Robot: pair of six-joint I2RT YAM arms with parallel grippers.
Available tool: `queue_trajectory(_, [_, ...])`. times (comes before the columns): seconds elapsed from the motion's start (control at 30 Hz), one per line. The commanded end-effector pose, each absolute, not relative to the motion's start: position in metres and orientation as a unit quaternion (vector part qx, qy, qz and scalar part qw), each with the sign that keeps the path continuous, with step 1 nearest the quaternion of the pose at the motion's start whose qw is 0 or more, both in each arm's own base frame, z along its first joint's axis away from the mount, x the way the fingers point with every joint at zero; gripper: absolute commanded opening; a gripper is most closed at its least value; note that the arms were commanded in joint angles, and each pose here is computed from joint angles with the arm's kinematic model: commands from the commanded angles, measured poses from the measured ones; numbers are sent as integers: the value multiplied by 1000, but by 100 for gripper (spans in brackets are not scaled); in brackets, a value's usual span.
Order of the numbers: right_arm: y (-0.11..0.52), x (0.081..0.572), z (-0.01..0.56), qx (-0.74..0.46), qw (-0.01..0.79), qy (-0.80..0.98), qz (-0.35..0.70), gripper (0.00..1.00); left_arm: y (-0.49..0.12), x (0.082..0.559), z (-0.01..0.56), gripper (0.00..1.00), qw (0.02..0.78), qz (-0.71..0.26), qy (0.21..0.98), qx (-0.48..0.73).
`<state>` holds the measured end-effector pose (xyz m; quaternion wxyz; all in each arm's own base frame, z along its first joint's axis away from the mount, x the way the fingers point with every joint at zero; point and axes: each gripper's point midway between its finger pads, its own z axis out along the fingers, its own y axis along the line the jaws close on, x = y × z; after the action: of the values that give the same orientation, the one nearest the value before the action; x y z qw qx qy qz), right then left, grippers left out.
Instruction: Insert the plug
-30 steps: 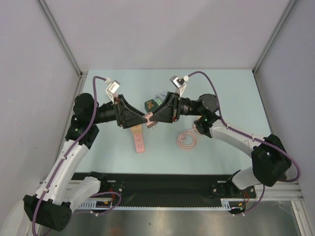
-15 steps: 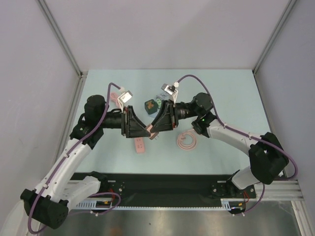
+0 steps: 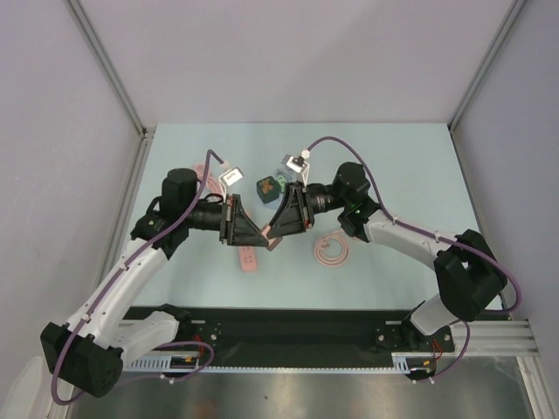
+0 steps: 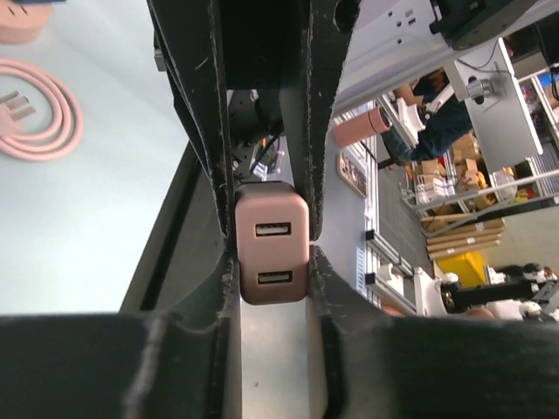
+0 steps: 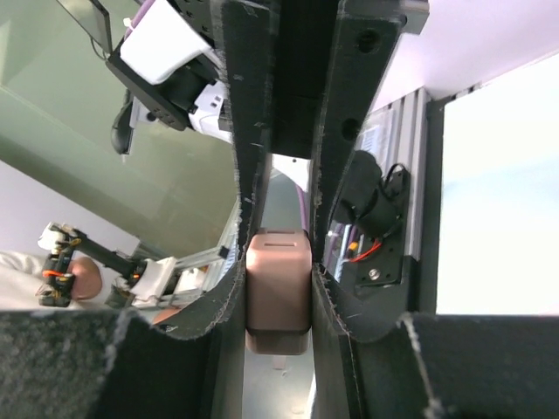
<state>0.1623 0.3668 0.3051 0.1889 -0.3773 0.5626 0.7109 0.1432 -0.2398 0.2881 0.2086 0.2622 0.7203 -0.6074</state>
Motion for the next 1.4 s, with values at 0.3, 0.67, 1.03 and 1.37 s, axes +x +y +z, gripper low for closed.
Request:
queue_trajectory(0.3, [363,184,338,-374,243,548,708,85,-237,167,266,0,262,-542,748,280])
queue_trajectory(0.67, [303,272,342,-193,371,634,650,100,-169,231,203,0,309,-279,907,59])
queue_trajectory(1.03, [245,272,302,-80,405,755,509,100,-119,234,167,0,349,-167,902,-190])
queue_trajectory(1.37, [231,263,281,-95,392,773,490,100,-149,214,131,0,324,-156,910,-206])
